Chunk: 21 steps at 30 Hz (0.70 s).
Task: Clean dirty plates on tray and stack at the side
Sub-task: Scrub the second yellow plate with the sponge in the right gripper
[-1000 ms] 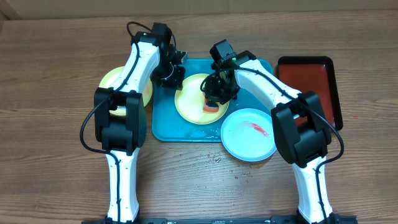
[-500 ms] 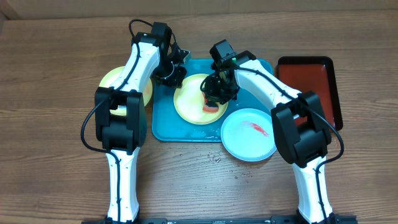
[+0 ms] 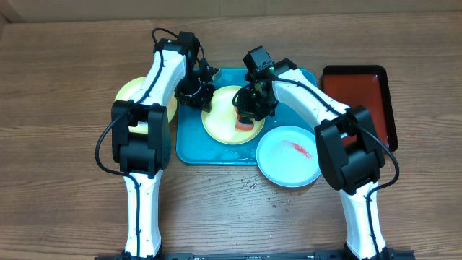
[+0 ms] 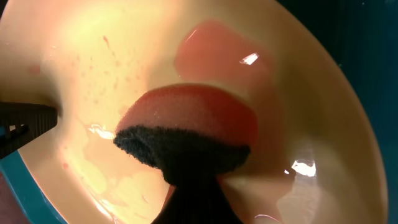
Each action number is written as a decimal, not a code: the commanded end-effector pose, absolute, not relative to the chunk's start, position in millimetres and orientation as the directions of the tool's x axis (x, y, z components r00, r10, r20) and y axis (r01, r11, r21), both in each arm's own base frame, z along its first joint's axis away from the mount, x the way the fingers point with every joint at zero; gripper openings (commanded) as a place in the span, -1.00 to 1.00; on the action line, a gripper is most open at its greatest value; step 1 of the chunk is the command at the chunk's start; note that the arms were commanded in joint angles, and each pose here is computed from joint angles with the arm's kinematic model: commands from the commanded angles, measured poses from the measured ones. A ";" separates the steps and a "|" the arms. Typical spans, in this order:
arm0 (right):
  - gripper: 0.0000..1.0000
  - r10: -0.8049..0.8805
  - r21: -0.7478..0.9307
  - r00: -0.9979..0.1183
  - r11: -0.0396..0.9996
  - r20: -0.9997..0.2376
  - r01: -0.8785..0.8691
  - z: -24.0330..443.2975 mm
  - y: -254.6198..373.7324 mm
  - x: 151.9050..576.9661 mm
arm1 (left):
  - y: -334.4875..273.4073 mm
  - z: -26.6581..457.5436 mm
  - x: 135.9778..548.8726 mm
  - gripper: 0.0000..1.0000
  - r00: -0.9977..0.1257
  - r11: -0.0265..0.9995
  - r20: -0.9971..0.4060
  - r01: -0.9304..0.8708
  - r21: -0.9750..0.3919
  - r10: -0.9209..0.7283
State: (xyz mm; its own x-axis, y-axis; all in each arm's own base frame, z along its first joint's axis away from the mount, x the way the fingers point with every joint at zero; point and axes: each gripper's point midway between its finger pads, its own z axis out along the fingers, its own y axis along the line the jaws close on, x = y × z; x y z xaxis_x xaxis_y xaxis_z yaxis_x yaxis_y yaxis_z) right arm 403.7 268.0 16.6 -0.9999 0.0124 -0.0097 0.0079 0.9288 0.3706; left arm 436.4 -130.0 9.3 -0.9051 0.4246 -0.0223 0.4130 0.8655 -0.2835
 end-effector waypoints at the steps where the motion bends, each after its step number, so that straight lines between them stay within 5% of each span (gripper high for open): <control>1: -0.93 0.008 0.362 -1.000 0.932 0.020 0.015 5.0 265.4 398.3 | -136.7 4.6 435.9 -0.91 -0.888 0.847 -0.025 0.445 -0.289 0.458; 7: -0.93 0.009 0.361 -1.000 0.932 0.023 0.016 5.0 265.1 397.6 | -136.5 4.4 441.6 -0.92 -0.923 0.883 -0.023 0.373 -0.283 0.383; 17: -0.93 0.003 0.374 -1.000 0.927 -0.010 0.000 31.0 271.0 409.6 | -113.8 3.9 453.3 -0.92 -0.995 0.960 0.073 -0.079 -0.268 -0.062; 21: -0.93 0.000 0.335 -0.997 0.942 -0.077 -0.026 54.1 265.7 426.5 | -111.9 4.0 454.4 -0.92 -0.988 0.954 0.086 -0.143 -0.264 -0.124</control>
